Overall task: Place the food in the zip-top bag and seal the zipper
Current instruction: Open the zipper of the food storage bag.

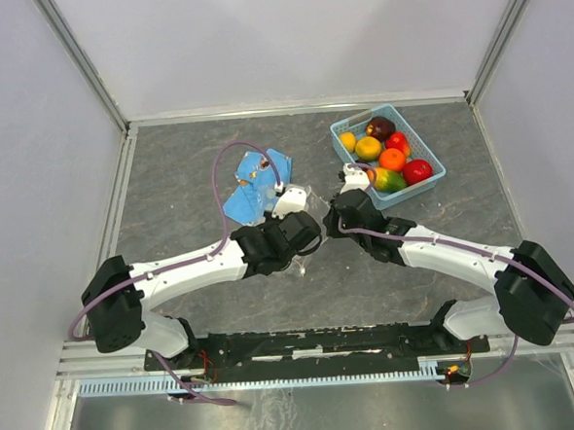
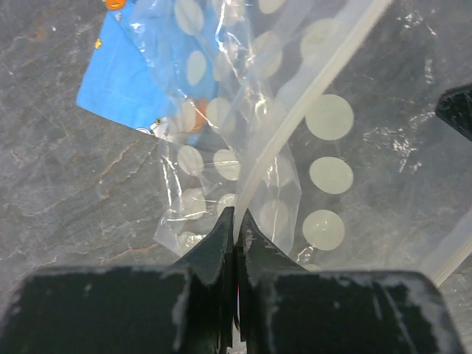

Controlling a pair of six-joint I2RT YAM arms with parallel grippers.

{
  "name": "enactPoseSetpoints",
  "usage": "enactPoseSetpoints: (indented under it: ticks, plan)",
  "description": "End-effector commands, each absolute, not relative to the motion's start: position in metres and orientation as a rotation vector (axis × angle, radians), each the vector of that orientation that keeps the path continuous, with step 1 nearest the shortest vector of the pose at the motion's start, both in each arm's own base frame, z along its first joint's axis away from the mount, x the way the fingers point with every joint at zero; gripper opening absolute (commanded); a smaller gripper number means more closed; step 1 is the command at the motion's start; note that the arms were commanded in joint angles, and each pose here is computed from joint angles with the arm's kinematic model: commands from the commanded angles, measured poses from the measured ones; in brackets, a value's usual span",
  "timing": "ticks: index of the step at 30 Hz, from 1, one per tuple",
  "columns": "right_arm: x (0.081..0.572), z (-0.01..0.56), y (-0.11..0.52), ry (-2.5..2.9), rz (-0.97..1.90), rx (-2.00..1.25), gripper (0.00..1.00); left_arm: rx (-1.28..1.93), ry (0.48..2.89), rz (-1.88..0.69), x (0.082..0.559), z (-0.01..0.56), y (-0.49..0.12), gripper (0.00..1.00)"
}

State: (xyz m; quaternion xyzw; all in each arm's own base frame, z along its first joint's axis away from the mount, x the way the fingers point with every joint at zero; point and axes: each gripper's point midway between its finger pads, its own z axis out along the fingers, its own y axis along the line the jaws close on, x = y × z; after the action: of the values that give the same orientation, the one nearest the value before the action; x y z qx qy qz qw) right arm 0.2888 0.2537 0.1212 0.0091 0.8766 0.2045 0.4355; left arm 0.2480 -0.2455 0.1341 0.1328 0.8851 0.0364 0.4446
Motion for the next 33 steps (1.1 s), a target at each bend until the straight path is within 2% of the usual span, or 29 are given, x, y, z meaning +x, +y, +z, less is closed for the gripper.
enactPoseSetpoints:
  ticks: [1, 8, 14, 22, 28, 33]
  plan:
    - [0.293, 0.131, 0.242, 2.148, 0.435, 0.024, 0.02, 0.212, 2.085, 0.112, 0.259, 0.178, -0.234, 0.03]
    - [0.295, 0.131, 0.231, 2.161, 0.334, -0.041, 0.03, 0.176, 1.984, 0.159, 0.269, 0.215, -0.22, 0.03]
    - [0.296, 0.138, 0.24, 2.172, 0.344, -0.129, 0.05, 0.18, 1.958, 0.183, 0.275, 0.217, -0.219, 0.03]
    - [0.295, 0.158, 0.255, 2.157, 0.398, -0.237, 0.21, 0.196, 1.961, 0.204, 0.286, 0.201, -0.224, 0.03]
    - [0.293, 0.185, 0.259, 2.122, 0.423, -0.323, 0.38, 0.187, 1.969, 0.17, 0.3, 0.2, -0.228, 0.03]
    - [0.293, 0.213, 0.25, 2.075, 0.41, -0.37, 0.46, 0.193, 1.988, 0.17, 0.31, 0.198, -0.229, 0.03]
